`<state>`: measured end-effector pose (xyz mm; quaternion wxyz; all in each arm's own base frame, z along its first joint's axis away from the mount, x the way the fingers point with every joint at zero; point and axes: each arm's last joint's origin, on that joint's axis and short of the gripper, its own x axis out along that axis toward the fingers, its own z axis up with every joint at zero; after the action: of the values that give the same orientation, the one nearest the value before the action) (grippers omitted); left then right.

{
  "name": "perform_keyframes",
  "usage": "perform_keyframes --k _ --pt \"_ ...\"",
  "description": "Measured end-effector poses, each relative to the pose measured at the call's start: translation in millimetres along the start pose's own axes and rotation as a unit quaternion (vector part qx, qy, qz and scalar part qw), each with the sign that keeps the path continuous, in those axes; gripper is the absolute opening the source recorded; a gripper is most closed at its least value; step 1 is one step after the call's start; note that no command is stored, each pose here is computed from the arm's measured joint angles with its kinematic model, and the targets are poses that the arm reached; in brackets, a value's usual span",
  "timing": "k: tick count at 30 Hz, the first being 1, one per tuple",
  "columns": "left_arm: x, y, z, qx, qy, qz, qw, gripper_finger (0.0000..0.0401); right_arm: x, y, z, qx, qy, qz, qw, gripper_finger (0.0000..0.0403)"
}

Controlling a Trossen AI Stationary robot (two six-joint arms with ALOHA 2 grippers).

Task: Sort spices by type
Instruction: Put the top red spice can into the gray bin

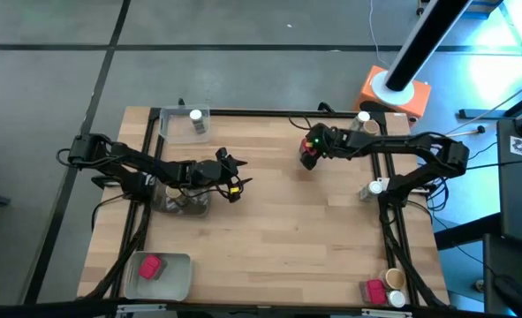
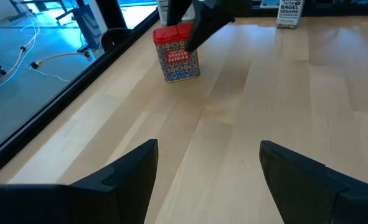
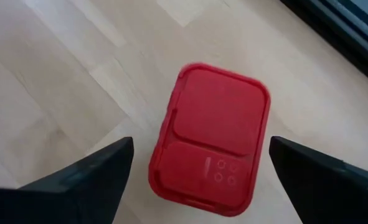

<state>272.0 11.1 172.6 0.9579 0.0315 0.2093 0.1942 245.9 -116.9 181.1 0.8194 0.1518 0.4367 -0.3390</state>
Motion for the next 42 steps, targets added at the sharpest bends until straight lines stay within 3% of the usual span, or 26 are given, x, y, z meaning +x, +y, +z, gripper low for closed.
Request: perform_keyframes --k 11,15,22,31,37,42 --pt "0 0 0 -0.001 0.001 0.000 1.000 0.0263 8 -1 -7 -0.032 -0.033 -0.004 0.999 0.0221" --pt "0 0 0 -0.002 -0.001 0.000 1.000 0.0263 9 0 -7 -0.054 -0.041 0.013 0.998 0.0221" --pt "0 -2 1 -0.023 -0.002 -0.021 1.000 0.0263 5 18 -10 -0.102 -0.043 0.096 0.989 0.0221" --pt "-3 -14 6 -0.052 -0.003 -0.123 0.991 0.0263 -15 72 -16 -0.217 -0.111 0.249 0.938 0.0223" --pt "-4 -30 31 -0.047 -0.032 -0.151 0.987 0.0263 -26 93 -24 -0.254 -0.132 0.278 0.917 0.0225" --pt "11 -40 32 -0.025 -0.016 -0.136 0.990 0.0263 -29 99 -27 -0.263 -0.133 0.288 0.911 0.0227"
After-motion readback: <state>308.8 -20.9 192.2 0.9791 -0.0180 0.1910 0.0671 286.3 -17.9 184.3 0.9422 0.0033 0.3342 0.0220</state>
